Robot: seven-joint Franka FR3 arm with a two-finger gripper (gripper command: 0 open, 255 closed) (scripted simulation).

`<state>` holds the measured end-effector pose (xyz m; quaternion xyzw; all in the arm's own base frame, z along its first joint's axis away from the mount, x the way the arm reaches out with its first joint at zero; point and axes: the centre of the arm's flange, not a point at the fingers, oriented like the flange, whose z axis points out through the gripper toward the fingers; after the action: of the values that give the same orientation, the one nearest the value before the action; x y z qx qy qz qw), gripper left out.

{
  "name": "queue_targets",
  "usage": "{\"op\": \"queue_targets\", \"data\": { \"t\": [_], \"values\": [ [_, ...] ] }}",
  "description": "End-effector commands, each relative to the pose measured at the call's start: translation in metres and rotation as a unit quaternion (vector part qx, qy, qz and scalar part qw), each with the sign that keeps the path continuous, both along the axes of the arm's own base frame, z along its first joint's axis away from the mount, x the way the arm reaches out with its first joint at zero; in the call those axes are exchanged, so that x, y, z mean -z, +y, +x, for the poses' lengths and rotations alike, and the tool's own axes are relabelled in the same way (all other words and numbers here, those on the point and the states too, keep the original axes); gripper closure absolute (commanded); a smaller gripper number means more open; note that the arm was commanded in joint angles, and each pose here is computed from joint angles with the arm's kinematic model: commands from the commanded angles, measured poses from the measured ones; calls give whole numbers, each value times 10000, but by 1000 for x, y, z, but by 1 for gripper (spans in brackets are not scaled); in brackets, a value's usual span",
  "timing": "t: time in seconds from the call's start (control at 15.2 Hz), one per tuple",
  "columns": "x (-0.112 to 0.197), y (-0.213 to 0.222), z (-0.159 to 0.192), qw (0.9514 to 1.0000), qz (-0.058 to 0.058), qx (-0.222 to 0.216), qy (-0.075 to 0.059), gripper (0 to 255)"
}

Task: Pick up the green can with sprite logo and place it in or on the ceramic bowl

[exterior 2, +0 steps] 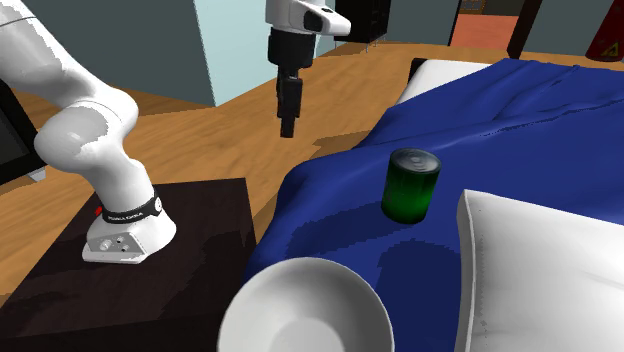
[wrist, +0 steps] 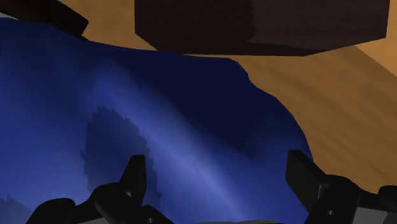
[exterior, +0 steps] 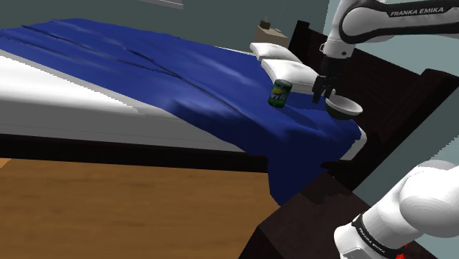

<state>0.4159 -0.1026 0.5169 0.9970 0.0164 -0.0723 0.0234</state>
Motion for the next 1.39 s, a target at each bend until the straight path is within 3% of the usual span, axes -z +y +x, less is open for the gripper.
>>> {"op": "queue_targets", "data": {
  "t": [0.0, 0.46, 0.99, 1.32],
  "values": [
    [1, -15, 19, 9999, 33, -126, -87, 0],
    [3, -57, 93, 9977, 169, -540, -377, 0],
    [2, -96, 180, 9920, 319, -1001, -699, 0],
    [29, -96, 180, 9920, 319, -1001, -699, 0]
  ]
}}
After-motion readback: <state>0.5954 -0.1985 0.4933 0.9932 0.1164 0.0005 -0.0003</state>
